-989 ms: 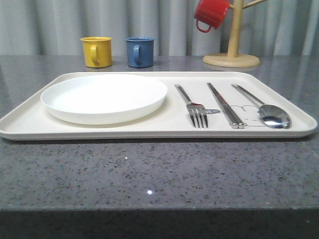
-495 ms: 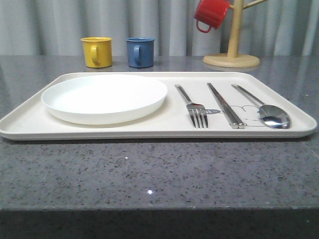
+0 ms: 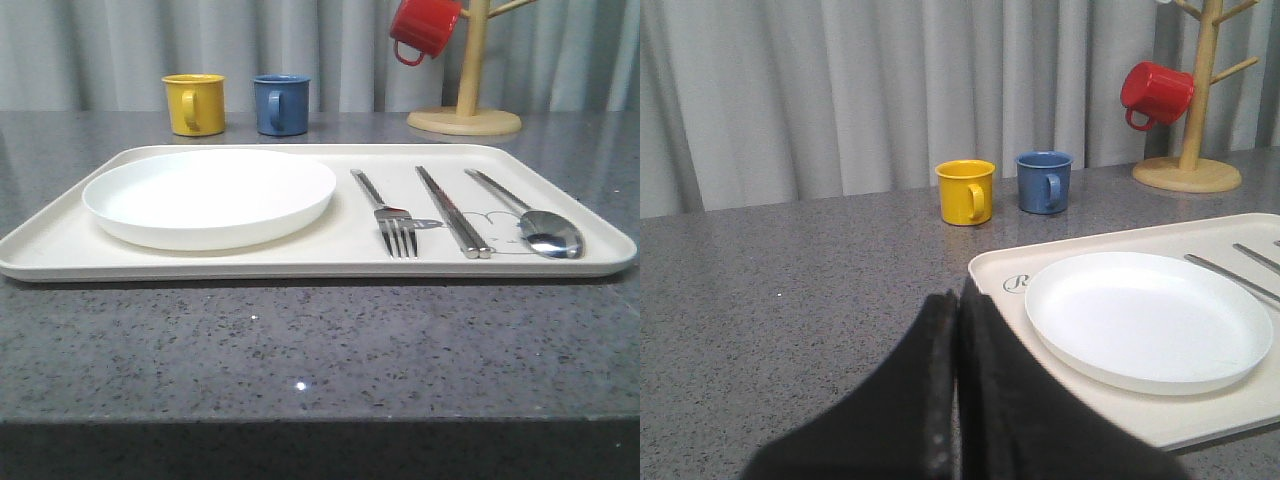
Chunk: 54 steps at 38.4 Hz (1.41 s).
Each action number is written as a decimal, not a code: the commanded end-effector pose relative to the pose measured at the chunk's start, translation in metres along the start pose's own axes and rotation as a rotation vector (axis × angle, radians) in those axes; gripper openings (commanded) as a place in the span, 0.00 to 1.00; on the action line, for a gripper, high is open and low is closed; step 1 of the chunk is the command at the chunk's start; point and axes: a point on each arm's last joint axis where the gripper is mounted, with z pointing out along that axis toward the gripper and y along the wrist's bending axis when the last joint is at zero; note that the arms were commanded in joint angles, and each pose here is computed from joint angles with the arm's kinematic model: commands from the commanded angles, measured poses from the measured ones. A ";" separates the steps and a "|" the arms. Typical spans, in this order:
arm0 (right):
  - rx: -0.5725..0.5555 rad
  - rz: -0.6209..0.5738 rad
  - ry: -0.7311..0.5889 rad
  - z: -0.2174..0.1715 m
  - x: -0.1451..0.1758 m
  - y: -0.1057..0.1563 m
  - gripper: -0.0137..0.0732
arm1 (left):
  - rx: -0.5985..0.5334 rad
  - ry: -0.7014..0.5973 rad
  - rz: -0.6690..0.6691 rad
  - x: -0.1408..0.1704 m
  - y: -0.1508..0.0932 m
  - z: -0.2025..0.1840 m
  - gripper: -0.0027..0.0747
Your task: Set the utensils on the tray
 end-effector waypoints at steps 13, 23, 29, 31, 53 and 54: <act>0.002 -0.024 -0.095 -0.002 -0.014 0.000 0.08 | -0.013 -0.095 -0.024 -0.015 0.002 -0.002 0.01; 0.002 -0.024 -0.095 -0.002 -0.014 0.000 0.08 | -0.060 -0.045 -0.009 0.011 0.002 0.004 0.01; 0.002 -0.024 -0.095 -0.002 -0.014 0.000 0.08 | -0.135 -0.024 -0.008 0.037 0.004 0.015 0.01; 0.002 -0.024 -0.095 -0.002 -0.014 0.000 0.08 | -0.160 -0.031 -0.006 0.046 0.005 0.018 0.01; 0.002 -0.024 -0.093 -0.002 -0.014 0.000 0.08 | -0.198 -0.057 0.000 0.079 0.007 0.028 0.01; 0.002 -0.024 -0.093 -0.002 -0.014 0.000 0.08 | -0.198 -0.057 0.000 0.079 0.007 0.028 0.01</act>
